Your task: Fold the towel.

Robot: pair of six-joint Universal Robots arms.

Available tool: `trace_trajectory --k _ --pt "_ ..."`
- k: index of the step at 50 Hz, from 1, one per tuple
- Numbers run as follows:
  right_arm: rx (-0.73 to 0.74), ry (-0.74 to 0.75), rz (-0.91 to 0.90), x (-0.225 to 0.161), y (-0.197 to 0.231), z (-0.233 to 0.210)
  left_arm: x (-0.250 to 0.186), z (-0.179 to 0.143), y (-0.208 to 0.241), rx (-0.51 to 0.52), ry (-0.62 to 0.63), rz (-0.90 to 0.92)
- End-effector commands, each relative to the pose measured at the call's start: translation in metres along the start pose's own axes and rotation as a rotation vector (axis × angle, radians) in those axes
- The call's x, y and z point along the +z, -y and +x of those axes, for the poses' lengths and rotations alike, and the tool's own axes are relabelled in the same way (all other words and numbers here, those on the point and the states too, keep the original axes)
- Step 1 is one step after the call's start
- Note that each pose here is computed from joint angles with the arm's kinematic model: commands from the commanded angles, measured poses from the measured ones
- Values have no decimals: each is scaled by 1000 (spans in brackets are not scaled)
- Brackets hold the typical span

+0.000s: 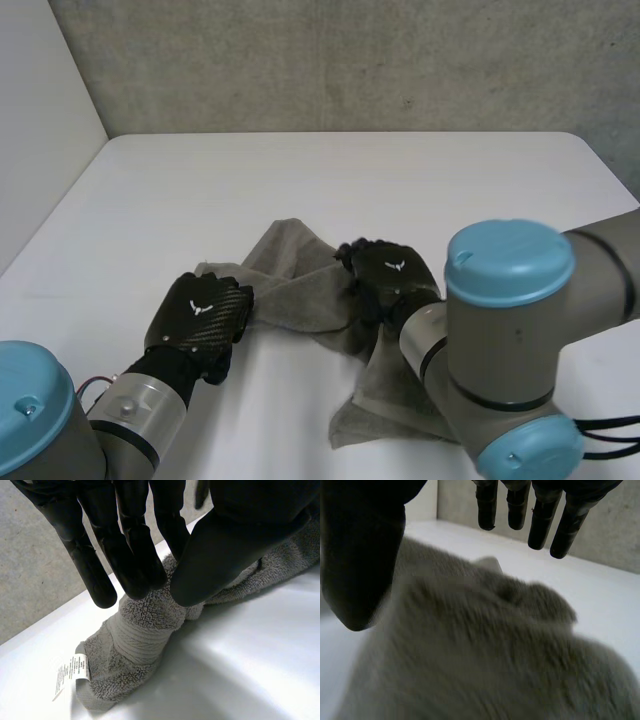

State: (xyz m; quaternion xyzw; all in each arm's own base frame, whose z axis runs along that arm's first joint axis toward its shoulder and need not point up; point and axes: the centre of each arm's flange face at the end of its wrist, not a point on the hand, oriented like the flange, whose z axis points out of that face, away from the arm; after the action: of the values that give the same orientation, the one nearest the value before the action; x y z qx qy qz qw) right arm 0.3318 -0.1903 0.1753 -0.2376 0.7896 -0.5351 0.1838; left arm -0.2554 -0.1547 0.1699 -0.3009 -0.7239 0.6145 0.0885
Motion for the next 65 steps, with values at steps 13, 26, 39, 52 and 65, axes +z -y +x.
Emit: trace_trajectory --k 13,26,39,52,65 --pt "-343 -221 165 -33 28 54 14 -19 30 -14 65 102" --pt "-274 -183 37 -30 5 104 58 -24 75 1 -111 237" --pt "-232 -142 -34 -35 -8 114 114 -17 43 -30 -211 -107" --pt "-183 -61 -134 -40 -22 129 136 -37 5 55 -199 -288" --pt "-332 -45 -50 -22 7 144 144 -42 18 71 -179 -232"
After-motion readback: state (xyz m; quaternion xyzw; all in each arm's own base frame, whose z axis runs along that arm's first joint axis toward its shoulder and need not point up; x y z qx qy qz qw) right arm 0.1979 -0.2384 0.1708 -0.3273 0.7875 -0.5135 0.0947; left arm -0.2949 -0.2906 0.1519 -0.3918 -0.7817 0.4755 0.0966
